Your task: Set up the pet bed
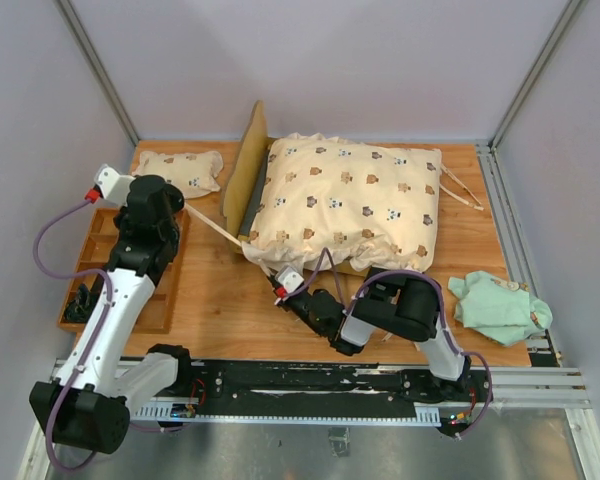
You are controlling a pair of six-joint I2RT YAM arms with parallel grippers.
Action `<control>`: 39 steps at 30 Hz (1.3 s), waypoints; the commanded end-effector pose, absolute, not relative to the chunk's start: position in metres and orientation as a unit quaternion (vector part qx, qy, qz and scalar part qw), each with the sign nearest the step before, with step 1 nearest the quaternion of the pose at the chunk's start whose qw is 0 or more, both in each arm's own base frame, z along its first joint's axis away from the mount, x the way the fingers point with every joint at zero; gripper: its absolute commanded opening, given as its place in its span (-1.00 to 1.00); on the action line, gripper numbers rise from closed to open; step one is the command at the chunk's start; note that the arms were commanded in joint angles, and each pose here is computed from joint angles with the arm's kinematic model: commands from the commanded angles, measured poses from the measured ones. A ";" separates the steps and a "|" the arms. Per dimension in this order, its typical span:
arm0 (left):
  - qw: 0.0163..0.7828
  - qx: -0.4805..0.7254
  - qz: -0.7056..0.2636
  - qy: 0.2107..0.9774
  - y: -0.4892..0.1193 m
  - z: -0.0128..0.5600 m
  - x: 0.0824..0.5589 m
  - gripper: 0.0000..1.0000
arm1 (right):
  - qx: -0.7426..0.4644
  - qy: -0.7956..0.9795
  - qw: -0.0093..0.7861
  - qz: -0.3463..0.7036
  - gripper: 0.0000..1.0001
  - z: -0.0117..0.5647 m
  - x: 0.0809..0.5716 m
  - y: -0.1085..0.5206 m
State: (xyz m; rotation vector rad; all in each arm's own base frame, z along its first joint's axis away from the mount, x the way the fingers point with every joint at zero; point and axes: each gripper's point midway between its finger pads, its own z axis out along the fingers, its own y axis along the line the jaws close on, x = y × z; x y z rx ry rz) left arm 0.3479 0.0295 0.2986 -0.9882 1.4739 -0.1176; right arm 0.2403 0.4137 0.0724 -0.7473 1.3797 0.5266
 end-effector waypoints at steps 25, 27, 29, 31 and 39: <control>0.562 -0.169 -0.277 0.761 -0.077 0.210 0.245 0.09 | -0.348 0.749 0.550 0.126 0.09 0.181 0.212 0.326; 0.561 -0.121 -0.297 0.763 -0.091 0.210 0.244 0.12 | -0.310 0.775 0.541 0.107 0.11 0.182 0.218 0.317; 0.555 -0.055 -0.337 0.759 -0.112 0.212 0.239 0.13 | -0.282 0.800 0.521 0.097 0.11 0.187 0.222 0.311; 0.538 -0.051 -0.358 0.762 -0.121 0.202 0.240 0.13 | -0.263 0.817 0.509 0.071 0.10 0.190 0.227 0.298; 0.503 -0.051 -0.421 0.753 -0.154 0.181 0.244 0.24 | -0.068 0.878 0.473 0.014 0.09 0.187 0.235 0.203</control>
